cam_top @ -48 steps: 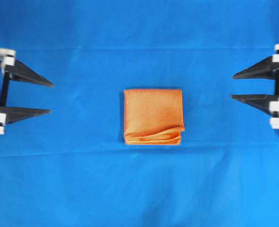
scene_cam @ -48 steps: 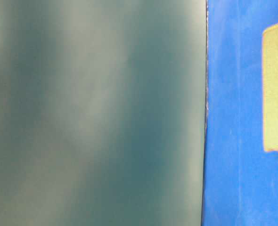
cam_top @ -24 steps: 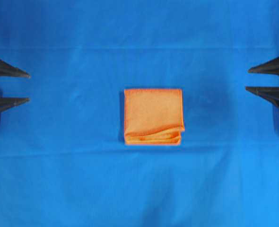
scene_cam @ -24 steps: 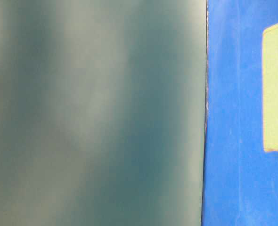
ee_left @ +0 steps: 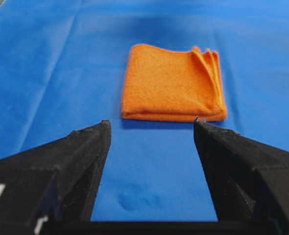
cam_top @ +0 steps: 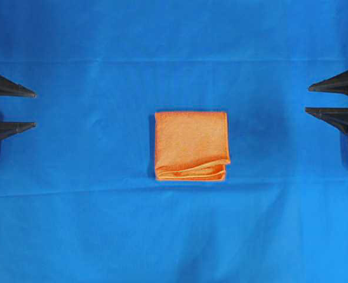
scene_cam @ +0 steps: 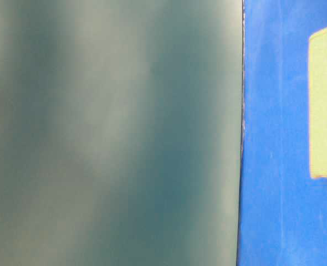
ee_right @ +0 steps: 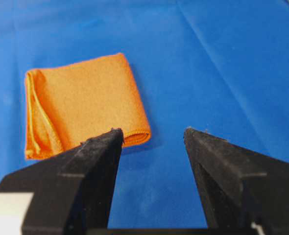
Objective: Fold the orange towel.
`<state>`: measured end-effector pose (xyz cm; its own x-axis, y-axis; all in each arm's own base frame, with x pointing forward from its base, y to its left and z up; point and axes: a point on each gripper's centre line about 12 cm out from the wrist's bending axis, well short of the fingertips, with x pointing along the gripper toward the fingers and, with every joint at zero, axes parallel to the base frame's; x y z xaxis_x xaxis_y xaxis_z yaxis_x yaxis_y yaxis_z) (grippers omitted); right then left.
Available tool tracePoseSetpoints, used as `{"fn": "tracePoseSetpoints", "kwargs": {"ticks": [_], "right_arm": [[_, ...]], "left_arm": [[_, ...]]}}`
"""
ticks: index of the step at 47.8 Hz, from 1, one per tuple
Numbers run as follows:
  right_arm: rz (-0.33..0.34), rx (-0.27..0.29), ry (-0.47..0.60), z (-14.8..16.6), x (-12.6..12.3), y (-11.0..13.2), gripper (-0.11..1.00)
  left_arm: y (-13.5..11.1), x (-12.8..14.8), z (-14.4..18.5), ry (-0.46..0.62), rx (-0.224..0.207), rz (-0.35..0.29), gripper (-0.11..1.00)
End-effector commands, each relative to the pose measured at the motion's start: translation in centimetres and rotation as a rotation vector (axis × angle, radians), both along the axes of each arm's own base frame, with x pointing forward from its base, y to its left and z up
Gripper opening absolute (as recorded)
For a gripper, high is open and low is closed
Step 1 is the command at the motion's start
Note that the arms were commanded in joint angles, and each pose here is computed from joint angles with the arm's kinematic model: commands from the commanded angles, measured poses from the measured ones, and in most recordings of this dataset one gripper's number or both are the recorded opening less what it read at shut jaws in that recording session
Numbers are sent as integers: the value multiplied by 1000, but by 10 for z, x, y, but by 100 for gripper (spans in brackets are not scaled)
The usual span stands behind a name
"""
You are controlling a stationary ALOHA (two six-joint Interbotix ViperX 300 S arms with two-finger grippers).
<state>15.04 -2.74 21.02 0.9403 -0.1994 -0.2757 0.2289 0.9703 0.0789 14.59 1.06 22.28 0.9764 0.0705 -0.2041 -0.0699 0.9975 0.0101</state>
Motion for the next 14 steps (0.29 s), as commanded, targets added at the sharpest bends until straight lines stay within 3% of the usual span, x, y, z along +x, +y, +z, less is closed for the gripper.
{"fn": "tracePoseSetpoints", "kwargs": {"ticks": [1, 14], "right_arm": [[2, 5, -7, 4, 2, 0, 58], [1, 5, -5, 3, 2, 0, 58]], "left_arm": [[1, 2, 4, -8, -1, 4, 62], [1, 1, 5, -11, -2, 4, 62]]}}
